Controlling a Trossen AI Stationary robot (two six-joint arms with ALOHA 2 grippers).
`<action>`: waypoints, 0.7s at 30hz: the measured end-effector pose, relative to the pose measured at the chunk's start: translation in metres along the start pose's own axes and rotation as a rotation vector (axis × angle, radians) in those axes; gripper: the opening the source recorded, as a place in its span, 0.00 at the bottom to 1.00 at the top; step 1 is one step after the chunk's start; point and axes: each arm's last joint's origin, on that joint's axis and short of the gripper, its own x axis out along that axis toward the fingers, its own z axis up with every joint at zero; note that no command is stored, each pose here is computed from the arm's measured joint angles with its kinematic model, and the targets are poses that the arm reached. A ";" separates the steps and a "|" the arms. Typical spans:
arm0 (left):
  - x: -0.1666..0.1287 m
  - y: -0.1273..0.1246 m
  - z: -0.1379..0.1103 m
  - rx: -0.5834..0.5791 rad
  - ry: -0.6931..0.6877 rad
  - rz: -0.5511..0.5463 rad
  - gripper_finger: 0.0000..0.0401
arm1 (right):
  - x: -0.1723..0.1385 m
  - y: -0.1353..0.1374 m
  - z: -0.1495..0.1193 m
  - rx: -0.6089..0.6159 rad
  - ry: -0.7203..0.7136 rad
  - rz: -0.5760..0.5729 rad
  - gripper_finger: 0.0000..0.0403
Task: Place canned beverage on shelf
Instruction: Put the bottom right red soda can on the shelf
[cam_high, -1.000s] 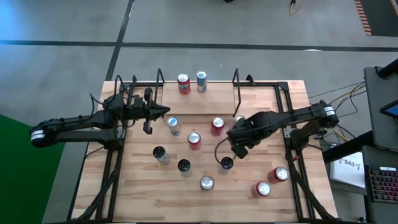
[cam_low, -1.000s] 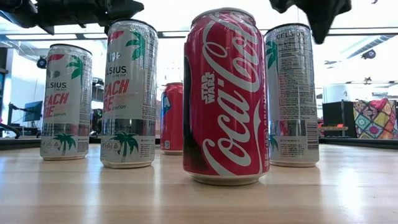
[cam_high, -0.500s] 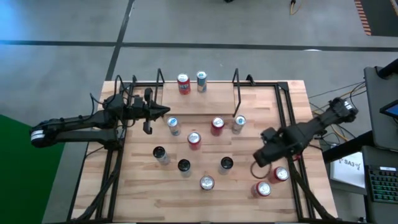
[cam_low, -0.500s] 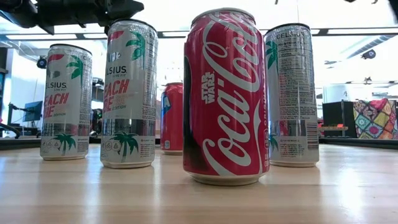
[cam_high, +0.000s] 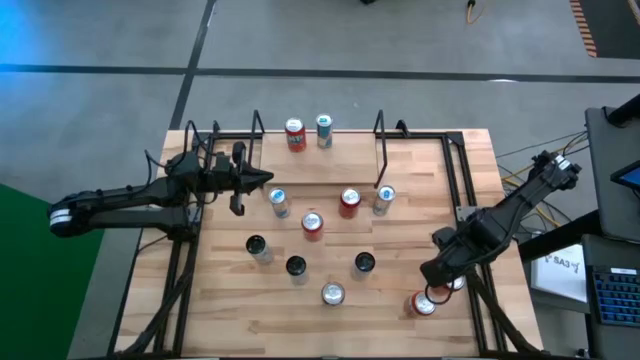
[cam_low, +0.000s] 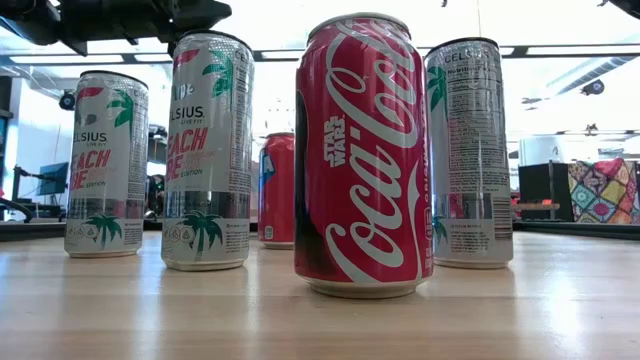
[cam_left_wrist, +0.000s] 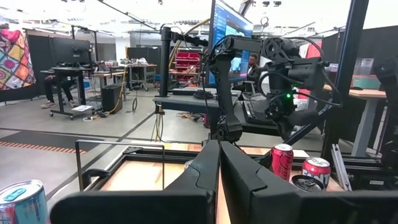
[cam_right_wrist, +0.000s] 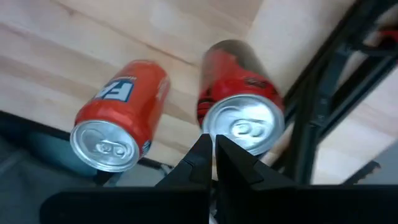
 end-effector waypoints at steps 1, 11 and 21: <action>0.000 0.000 0.000 0.000 0.000 0.000 0.00 | 0.002 0.001 0.000 0.025 0.001 0.005 0.03; 0.000 0.000 0.000 0.000 0.000 0.000 0.00 | 0.009 0.001 0.002 0.049 -0.013 -0.028 0.20; 0.000 0.000 -0.001 -0.001 0.003 -0.002 0.00 | 0.007 -0.005 0.004 0.127 -0.035 -0.087 0.59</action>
